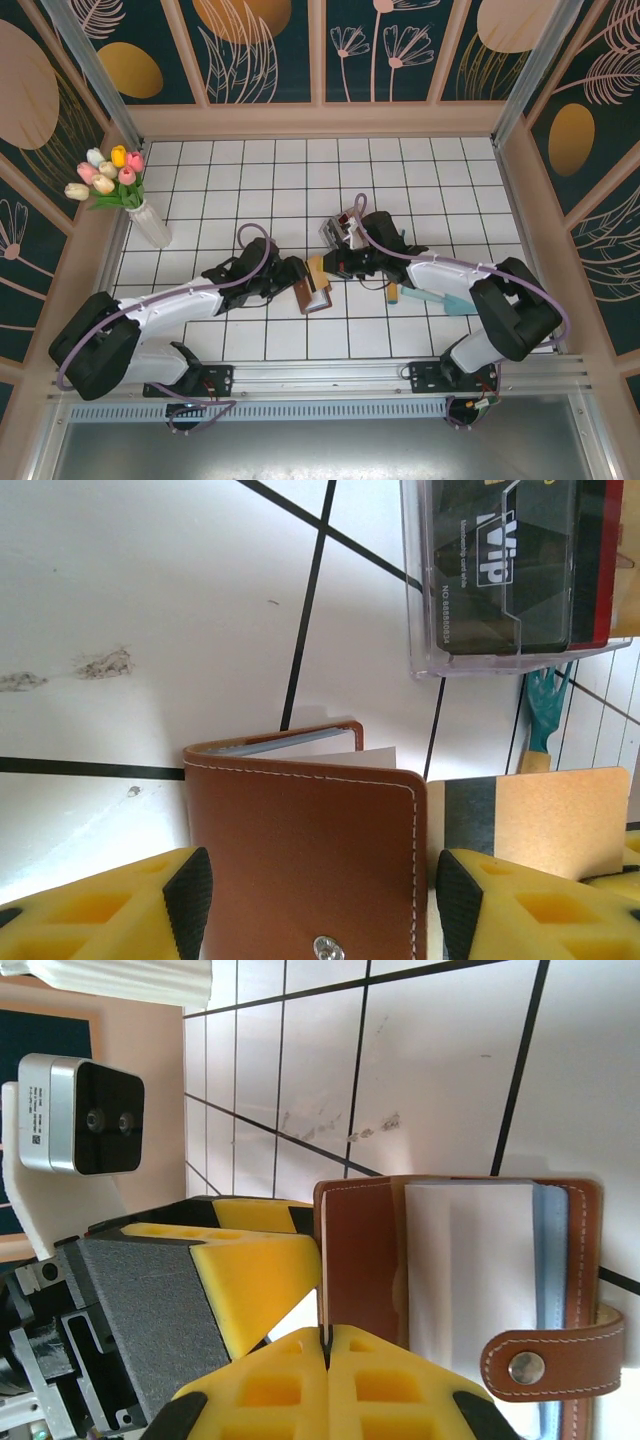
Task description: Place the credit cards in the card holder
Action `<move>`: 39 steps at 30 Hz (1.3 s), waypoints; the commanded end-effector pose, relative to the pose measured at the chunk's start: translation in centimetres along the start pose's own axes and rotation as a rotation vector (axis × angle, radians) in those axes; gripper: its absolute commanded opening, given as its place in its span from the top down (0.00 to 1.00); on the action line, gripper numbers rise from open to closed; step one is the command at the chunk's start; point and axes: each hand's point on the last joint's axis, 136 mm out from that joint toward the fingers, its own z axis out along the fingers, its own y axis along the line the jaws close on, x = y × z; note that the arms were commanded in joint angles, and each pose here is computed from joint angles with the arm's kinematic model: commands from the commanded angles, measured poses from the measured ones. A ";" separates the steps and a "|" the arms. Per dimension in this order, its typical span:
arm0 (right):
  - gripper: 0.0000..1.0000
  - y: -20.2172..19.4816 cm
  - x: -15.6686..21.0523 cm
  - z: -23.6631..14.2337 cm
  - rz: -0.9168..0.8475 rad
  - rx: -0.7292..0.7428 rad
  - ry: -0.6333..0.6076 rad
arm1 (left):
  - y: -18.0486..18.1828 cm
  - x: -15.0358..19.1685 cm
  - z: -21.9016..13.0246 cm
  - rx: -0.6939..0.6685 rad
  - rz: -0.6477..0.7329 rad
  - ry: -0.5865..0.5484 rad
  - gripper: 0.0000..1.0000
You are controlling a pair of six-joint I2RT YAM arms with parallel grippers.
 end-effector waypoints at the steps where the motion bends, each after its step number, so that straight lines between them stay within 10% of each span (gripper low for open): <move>1: 1.00 0.7 0.5 0.5 0.000 -0.050 0.025 | 1.4 0.4 -0.4 -0.035 -0.023 -0.005 0.37; 20: 1.00 1.6 1.6 2.9 -0.002 -0.082 0.087 | 2.8 1.0 -0.9 -0.057 -0.022 0.004 0.54; 33: 1.00 2.0 2.0 3.3 0.022 -0.143 0.110 | 2.8 0.6 -1.3 -0.059 -0.025 -0.020 0.90; 39: 1.00 -0.1 1.7 3.7 0.023 -0.019 0.089 | 3.0 -0.2 -2.6 -0.072 -0.017 -0.074 0.43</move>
